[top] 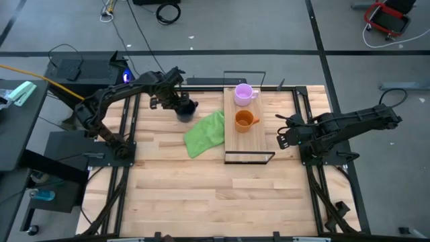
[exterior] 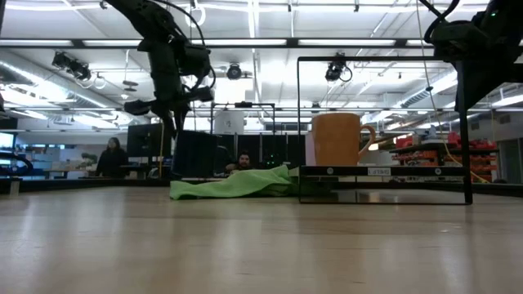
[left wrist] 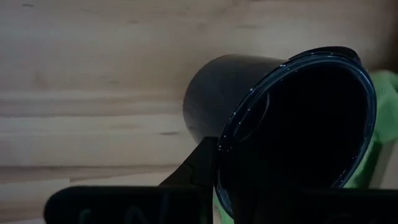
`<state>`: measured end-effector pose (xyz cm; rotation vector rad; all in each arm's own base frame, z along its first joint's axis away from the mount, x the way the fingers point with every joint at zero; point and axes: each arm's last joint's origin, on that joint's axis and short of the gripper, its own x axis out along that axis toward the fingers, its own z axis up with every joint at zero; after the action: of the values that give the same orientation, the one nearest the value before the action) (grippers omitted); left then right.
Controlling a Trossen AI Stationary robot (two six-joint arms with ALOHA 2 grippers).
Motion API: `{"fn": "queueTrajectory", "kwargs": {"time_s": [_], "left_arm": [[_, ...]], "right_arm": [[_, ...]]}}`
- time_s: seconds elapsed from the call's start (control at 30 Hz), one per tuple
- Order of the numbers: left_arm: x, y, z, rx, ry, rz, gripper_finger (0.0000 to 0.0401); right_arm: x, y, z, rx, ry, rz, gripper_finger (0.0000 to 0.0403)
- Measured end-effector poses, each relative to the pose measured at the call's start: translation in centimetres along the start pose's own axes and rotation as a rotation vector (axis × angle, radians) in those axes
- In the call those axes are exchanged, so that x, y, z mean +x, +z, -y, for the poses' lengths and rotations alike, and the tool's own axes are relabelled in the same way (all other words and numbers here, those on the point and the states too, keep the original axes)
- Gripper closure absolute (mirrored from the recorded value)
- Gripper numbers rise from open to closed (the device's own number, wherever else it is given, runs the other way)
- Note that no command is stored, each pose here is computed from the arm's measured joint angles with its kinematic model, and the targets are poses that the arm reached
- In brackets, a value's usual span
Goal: Stack small to large cups/mugs on shelf
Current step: Put the blue mug on the shelf
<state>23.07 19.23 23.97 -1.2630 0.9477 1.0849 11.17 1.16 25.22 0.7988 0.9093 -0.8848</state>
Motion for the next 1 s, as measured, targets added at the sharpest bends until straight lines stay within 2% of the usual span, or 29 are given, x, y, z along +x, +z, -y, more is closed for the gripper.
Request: {"fn": "queueTrajectory", "kwargs": {"time_s": [0.47,0.63,0.9,1.0], "left_arm": [[-4.9,-3.0,0.5,0.113,-0.185,0.052,0.0373],[-6.8,-4.8,1.1,0.156,-0.305,0.052,0.0373],[-8.6,-7.3,3.9,0.235,-0.570,0.051,0.0373],[-8.8,-8.1,4.5,0.267,-0.603,0.040,0.0373]], "right_arm": [[0.0,0.0,0.0,0.000,0.000,0.000,0.0395],[0.0,0.0,0.0,0.000,-0.001,0.000,0.0395],[0.0,0.0,0.0,0.013,-0.001,0.000,0.0395],[0.0,0.0,0.0,0.018,0.000,0.000,0.0395]]}}
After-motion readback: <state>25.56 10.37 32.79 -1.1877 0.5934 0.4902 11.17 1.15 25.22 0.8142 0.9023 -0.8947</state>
